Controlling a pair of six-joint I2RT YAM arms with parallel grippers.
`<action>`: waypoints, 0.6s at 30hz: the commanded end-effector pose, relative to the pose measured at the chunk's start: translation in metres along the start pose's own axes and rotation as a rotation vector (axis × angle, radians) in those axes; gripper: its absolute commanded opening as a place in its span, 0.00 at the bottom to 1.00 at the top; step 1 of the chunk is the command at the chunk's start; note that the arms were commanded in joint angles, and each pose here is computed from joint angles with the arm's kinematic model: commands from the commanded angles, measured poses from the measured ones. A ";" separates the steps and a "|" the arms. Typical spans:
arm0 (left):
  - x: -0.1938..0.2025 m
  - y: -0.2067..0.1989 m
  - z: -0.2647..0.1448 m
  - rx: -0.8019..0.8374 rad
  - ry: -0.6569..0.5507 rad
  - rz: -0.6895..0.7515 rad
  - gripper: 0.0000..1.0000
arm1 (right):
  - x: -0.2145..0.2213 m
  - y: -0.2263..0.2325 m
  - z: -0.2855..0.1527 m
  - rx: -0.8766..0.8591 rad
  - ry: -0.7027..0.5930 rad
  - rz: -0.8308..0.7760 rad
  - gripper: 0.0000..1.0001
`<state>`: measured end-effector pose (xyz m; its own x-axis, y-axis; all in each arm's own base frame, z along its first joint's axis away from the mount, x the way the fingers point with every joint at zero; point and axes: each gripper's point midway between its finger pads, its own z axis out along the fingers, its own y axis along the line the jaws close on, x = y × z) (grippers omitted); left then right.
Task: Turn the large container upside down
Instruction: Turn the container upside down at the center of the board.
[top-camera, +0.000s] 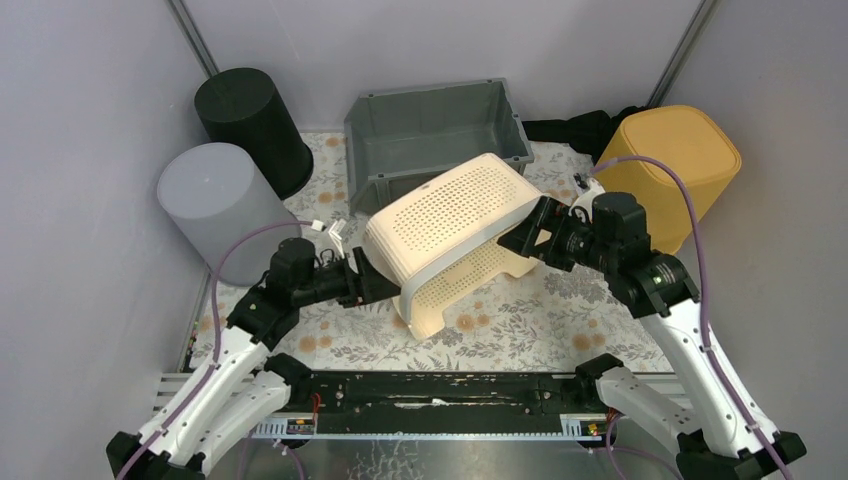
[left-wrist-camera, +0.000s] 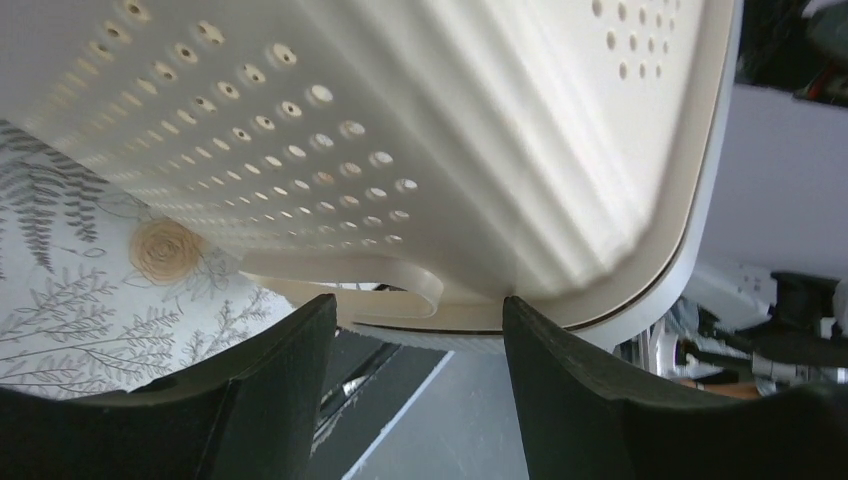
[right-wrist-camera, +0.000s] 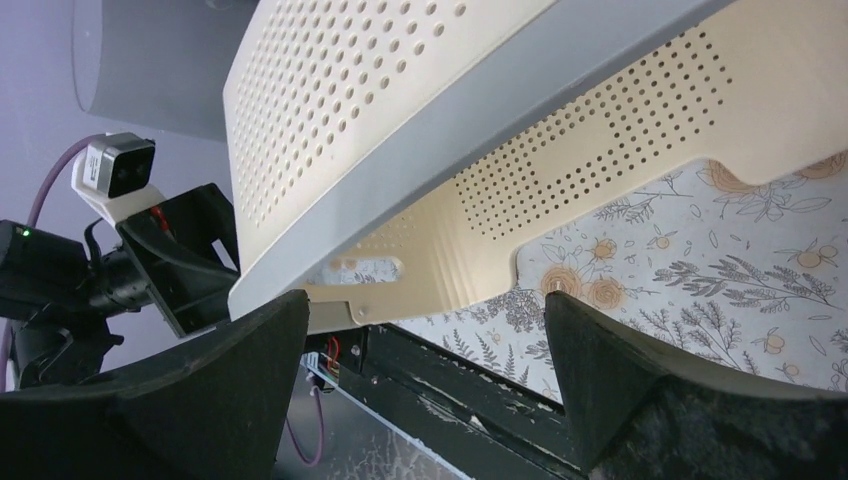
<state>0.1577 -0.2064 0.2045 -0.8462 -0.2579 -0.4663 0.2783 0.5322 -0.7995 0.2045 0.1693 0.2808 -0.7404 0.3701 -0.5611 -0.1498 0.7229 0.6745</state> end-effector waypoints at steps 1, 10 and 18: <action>-0.004 -0.032 0.007 0.087 0.010 0.094 0.69 | -0.012 0.018 -0.002 -0.031 0.006 0.012 0.95; 0.041 -0.067 0.044 0.112 0.126 0.168 0.70 | -0.024 0.006 0.003 0.008 0.037 0.040 0.96; 0.058 -0.073 0.054 0.115 0.147 0.184 0.74 | -0.045 -0.013 0.006 0.014 0.024 0.089 0.95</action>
<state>0.0992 -0.2936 0.1852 -0.8756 0.0477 -0.4807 0.4356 0.5080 -0.7431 0.2425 0.1455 0.2745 -0.7718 0.4420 -0.4571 -0.0014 0.7176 0.6964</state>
